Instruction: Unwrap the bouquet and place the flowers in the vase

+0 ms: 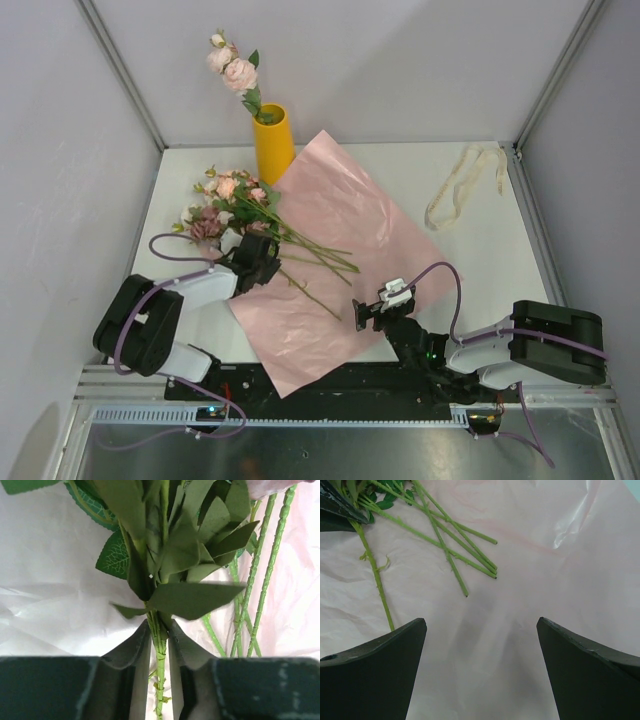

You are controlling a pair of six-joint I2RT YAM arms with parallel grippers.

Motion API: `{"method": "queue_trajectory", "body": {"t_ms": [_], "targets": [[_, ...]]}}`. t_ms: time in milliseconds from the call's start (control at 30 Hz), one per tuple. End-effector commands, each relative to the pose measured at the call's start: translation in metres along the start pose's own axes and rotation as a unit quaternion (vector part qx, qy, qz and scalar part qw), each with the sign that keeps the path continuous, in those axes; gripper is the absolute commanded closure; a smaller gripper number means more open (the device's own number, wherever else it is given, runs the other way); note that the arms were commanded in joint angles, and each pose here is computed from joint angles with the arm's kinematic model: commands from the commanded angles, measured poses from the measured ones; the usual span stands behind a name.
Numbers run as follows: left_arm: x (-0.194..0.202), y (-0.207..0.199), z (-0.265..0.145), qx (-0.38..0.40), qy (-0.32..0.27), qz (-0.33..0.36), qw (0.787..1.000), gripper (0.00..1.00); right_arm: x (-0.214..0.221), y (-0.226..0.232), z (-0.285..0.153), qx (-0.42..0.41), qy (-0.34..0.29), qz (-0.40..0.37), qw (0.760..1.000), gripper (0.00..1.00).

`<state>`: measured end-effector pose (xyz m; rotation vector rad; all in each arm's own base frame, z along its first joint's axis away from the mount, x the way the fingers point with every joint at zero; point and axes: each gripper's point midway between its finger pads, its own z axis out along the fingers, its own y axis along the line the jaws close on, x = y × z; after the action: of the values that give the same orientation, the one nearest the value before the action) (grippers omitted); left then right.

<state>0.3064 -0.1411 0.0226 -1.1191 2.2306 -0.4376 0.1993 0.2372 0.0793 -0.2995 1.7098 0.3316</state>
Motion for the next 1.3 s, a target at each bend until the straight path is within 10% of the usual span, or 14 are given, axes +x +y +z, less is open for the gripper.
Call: {"method": "queue_trajectory", "body": {"t_ms": [0, 133, 467, 767, 1267], "targets": [[-0.017, -0.029, -0.009, 0.039, -0.034, 0.007, 0.999, 0.82, -0.010, 0.001, 0.003, 0.014, -0.014, 0.005, 1.000, 0.01], [-0.033, -0.046, -0.029, 0.076, -0.058, 0.010, 0.995, 0.98, -0.010, 0.001, 0.003, 0.014, -0.014, 0.005, 1.000, 0.01], [-0.131, -0.093, -0.132, 0.149, -0.260, 0.089, 0.950, 1.00, -0.010, -0.003, 0.002, 0.022, -0.016, 0.010, 1.000, 0.01], [-0.241, -0.170, -0.257, 0.150, -0.480, 0.220, 0.836, 1.00, -0.011, -0.006, 0.000, 0.022, -0.020, 0.019, 0.999, 0.01], [-0.298, -0.335, -0.346, 0.301, -0.612, 0.312, 0.662, 1.00, -0.014, 0.001, 0.003, 0.020, -0.020, -0.019, 0.999, 0.01]]}}
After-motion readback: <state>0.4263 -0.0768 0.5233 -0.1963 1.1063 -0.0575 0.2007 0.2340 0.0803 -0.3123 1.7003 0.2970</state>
